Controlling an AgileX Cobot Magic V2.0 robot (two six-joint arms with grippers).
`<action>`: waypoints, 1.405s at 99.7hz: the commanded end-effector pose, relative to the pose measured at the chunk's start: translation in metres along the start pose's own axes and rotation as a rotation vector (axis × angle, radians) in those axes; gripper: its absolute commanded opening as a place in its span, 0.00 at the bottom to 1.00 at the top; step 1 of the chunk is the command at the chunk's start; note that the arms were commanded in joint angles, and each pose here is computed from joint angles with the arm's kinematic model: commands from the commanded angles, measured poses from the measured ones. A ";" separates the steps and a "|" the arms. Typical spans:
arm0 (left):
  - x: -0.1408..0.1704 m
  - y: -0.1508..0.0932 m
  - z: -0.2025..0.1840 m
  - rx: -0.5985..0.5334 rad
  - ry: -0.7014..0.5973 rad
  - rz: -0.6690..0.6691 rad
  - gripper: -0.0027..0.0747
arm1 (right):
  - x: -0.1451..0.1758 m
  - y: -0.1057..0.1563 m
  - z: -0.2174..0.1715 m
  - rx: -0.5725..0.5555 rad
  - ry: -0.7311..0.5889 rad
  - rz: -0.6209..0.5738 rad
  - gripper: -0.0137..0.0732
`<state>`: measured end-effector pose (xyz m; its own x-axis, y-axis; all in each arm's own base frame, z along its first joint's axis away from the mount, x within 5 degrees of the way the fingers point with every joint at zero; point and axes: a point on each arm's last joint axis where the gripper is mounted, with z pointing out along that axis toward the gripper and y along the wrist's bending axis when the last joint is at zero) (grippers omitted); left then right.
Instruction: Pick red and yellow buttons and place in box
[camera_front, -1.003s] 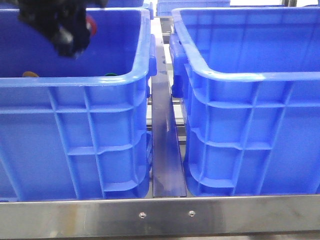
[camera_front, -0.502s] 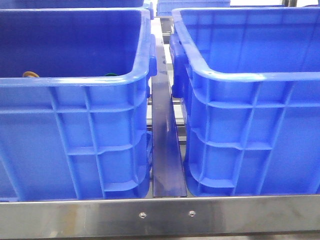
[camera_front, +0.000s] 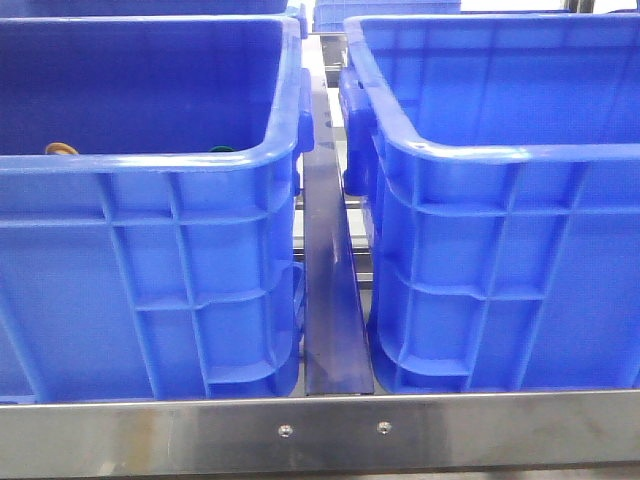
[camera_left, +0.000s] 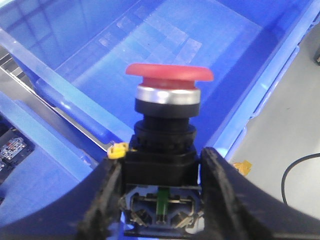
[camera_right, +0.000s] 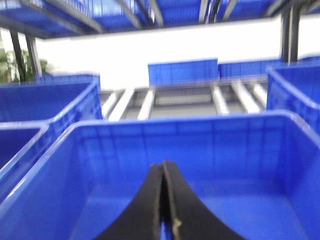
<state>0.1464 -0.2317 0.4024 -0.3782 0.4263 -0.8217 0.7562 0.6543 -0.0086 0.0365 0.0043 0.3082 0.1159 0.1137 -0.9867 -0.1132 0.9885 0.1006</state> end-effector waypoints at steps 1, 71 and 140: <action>-0.015 -0.002 -0.014 0.026 -0.125 0.008 0.01 | -0.035 0.003 0.008 0.011 0.058 0.001 0.09; -0.015 -0.002 -0.014 0.026 -0.125 0.009 0.01 | -0.050 0.029 0.099 -0.143 0.448 0.501 0.72; -0.015 -0.002 -0.014 0.028 -0.121 0.005 0.01 | -0.043 0.085 0.145 -0.784 0.535 0.702 0.74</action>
<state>0.1465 -0.2320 0.4028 -0.3723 0.4253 -0.8249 0.7585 0.6516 -0.0064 0.1615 0.0923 0.3607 -0.6252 0.3510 -0.6971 -0.5361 0.4560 0.7104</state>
